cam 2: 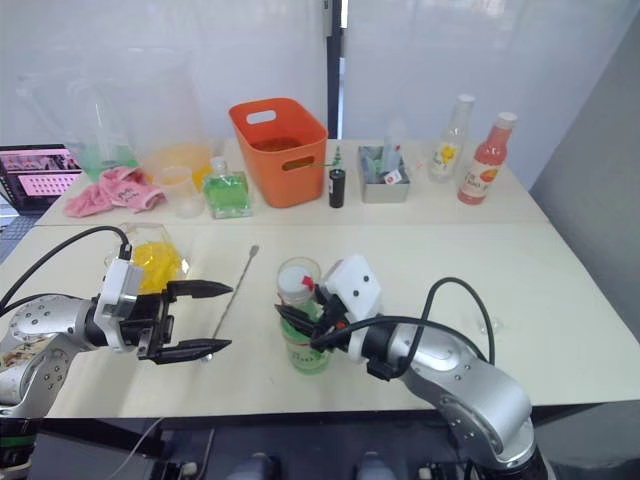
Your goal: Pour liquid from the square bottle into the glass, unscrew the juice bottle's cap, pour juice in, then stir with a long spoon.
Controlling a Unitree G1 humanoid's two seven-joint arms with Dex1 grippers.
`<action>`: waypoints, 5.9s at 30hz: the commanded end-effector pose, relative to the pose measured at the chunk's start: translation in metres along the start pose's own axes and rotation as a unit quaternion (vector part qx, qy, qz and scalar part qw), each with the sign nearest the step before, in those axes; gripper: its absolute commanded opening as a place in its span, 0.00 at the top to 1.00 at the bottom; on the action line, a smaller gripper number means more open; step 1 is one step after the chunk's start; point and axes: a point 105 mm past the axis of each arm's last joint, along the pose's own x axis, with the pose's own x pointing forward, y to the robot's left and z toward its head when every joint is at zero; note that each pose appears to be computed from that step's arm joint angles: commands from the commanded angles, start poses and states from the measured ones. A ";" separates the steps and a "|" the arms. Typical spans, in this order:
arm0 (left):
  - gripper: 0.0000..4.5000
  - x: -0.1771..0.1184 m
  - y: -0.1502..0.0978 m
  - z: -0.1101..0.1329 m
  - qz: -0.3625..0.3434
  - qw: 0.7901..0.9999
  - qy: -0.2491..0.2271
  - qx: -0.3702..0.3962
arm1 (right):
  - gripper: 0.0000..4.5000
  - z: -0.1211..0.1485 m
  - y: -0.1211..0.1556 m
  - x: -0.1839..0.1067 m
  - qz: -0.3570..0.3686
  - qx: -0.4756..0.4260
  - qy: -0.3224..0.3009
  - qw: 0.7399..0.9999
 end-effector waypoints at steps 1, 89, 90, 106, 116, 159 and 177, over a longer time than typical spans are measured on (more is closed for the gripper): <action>0.00 0.003 0.000 0.005 -0.006 1.000 -0.003 0.010 | 0.70 0.002 0.007 -0.002 0.010 0.010 -0.015 1.000; 0.00 0.000 -0.005 0.002 -0.010 1.000 -0.005 0.004 | 0.36 0.000 -0.003 0.016 0.195 -0.060 0.020 0.979; 0.00 0.000 -0.005 0.002 -0.010 1.000 -0.005 0.004 | 0.29 0.003 -0.004 0.015 0.193 -0.060 0.015 0.979; 0.00 -0.004 0.004 0.004 0.007 1.000 -0.016 -0.008 | 0.01 0.033 -0.016 -0.032 0.172 -0.048 -0.013 0.984; 0.00 -0.018 0.015 -0.005 0.072 0.997 -0.010 -0.019 | 0.01 0.008 -0.051 -0.082 0.047 0.005 0.026 0.999; 0.00 0.079 0.001 0.030 -0.122 0.988 -0.057 -0.072 | 0.01 0.046 -0.043 -0.089 0.131 0.013 0.028 0.991; 0.31 0.085 -0.004 0.022 -0.134 0.988 -0.047 -0.055 | 0.00 0.045 -0.044 -0.088 0.119 0.007 0.025 0.993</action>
